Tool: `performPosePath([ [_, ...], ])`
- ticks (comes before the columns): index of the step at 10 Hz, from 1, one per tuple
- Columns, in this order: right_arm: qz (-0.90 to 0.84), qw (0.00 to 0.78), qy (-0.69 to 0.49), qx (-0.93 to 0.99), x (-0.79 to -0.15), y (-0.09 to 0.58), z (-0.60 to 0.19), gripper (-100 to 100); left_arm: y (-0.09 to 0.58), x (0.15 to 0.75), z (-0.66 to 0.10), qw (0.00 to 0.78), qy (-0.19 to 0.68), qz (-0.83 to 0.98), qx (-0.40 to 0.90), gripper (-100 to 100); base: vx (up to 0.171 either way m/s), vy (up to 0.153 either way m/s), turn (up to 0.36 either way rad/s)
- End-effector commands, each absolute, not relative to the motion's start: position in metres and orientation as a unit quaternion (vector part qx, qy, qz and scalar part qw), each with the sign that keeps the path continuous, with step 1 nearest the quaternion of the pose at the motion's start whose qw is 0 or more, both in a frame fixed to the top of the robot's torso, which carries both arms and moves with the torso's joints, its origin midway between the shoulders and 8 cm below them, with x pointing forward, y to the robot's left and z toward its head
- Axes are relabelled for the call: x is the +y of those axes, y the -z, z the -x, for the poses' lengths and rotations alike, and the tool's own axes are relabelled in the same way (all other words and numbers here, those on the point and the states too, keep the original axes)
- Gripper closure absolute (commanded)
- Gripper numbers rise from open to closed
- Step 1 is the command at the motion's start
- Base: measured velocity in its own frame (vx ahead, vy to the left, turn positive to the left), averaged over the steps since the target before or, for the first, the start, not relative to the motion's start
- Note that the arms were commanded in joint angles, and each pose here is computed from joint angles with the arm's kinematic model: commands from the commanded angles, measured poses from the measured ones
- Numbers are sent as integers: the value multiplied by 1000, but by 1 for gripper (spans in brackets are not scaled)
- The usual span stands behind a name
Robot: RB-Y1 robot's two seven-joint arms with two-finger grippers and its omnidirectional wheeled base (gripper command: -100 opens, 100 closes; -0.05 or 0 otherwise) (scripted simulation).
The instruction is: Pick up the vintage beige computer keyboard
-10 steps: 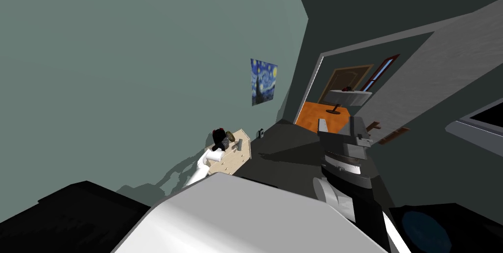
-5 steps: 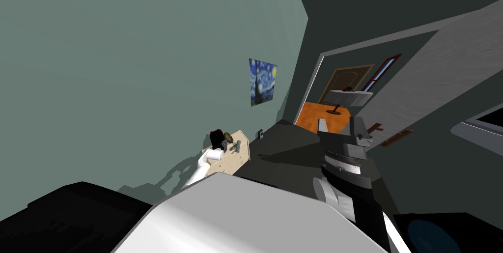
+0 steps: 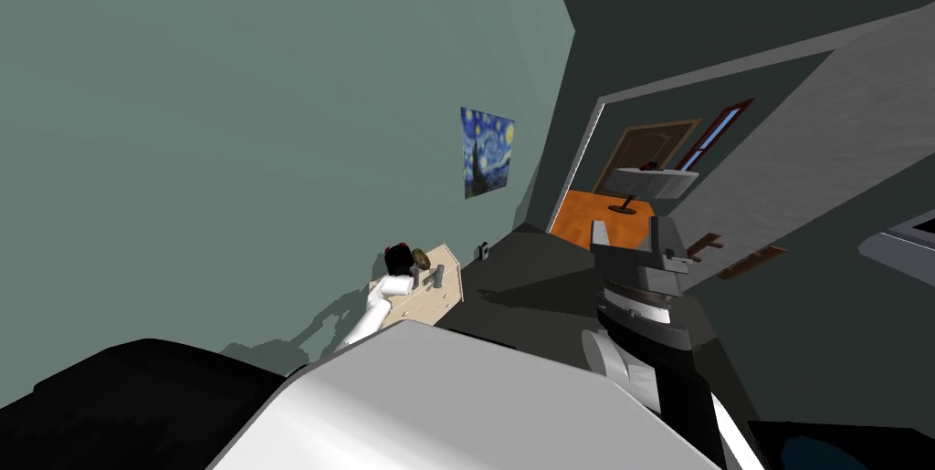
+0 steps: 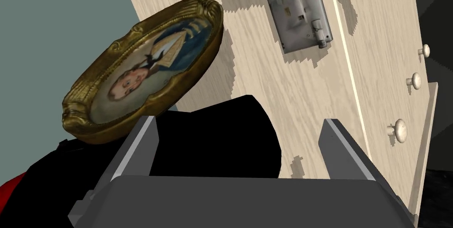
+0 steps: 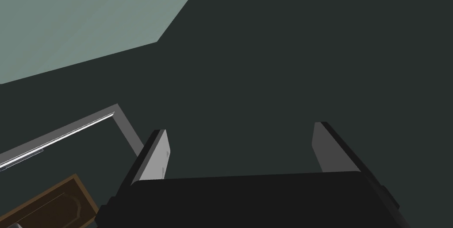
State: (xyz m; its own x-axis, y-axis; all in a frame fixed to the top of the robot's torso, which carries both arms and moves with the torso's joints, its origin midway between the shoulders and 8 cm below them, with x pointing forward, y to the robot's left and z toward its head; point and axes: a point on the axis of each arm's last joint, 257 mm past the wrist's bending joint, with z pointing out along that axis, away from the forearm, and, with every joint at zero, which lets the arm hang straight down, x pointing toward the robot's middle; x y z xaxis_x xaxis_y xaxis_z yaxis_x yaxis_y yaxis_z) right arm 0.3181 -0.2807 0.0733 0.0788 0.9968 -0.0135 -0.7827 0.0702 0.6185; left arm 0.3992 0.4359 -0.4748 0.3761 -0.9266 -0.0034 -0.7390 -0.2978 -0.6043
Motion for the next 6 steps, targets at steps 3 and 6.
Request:
performPosePath([
  [3, -236, 695, -640, 227, -281, -73, -318, 0, 499, 444, -372, 223, 137, 821, 507, -100, 79, -19, 20],
  [6, -236, 695, -640, 227, -281, -73, -318, 0, 518, 447, -348, 184, 105, 849, 485, -100, 110, -32, 28],
])
